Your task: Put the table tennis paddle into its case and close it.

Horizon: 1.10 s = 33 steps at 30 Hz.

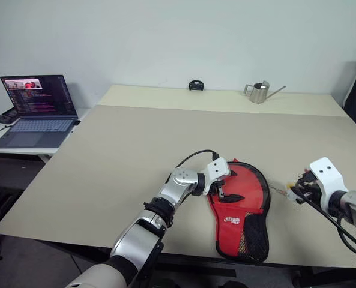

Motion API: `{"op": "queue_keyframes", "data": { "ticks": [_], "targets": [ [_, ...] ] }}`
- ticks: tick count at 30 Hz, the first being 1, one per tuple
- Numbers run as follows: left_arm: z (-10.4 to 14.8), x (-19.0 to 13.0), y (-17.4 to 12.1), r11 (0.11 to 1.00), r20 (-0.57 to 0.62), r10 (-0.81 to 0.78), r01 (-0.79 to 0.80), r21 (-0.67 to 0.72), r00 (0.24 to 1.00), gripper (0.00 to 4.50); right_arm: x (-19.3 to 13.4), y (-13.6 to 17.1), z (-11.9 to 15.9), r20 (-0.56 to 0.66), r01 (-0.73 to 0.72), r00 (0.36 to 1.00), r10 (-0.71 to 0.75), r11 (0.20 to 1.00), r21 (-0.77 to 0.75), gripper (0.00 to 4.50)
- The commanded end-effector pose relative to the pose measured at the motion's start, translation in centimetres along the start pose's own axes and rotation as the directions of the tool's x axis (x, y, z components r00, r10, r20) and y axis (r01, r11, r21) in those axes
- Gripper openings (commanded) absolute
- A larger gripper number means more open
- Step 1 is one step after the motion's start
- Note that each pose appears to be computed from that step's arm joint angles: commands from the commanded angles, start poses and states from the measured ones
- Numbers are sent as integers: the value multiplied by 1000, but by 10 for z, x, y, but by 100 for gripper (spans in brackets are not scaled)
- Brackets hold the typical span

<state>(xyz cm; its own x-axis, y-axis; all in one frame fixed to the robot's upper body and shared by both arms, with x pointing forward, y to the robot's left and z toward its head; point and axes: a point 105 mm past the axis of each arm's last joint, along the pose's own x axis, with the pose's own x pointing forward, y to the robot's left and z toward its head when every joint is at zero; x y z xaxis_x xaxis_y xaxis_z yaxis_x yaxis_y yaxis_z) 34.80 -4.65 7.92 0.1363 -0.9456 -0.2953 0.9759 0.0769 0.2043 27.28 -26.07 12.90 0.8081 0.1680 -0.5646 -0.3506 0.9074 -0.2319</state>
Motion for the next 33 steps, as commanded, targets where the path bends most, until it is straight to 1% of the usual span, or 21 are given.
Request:
{"op": "queue_keyframes", "data": {
  "ticks": [1, 9, 20, 23, 28, 33],
  "targets": [
    [-35, 6, -24, 995, -118, -94, 88, -56, 989, 450, -19, 7, 2, -3, -38, 999, 37, 999, -22, 14],
    [-32, 8, -26, 994, -114, -107, 101, -51, 988, 450, -33, 29, -16, -85, -147, 986, 144, 989, -34, 14],
    [-30, 12, -29, 992, -107, -121, 117, -47, 987, 450, -63, 47, -43, -204, -272, 943, 262, 962, -24, 13],
    [-29, 13, -29, 992, -106, -124, 120, -45, 987, 450, -67, 53, -47, -214, -300, 933, 288, 954, -25, 12],
    [-29, 14, -29, 992, -107, -126, 122, -43, 986, 450, -64, 56, -47, -199, -299, 936, 289, 954, -25, 12],
    [-29, 13, -29, 992, -107, -123, 119, -44, 987, 450, -66, 63, -54, -215, -338, 919, 331, 941, 4, 12]
  ]
}}
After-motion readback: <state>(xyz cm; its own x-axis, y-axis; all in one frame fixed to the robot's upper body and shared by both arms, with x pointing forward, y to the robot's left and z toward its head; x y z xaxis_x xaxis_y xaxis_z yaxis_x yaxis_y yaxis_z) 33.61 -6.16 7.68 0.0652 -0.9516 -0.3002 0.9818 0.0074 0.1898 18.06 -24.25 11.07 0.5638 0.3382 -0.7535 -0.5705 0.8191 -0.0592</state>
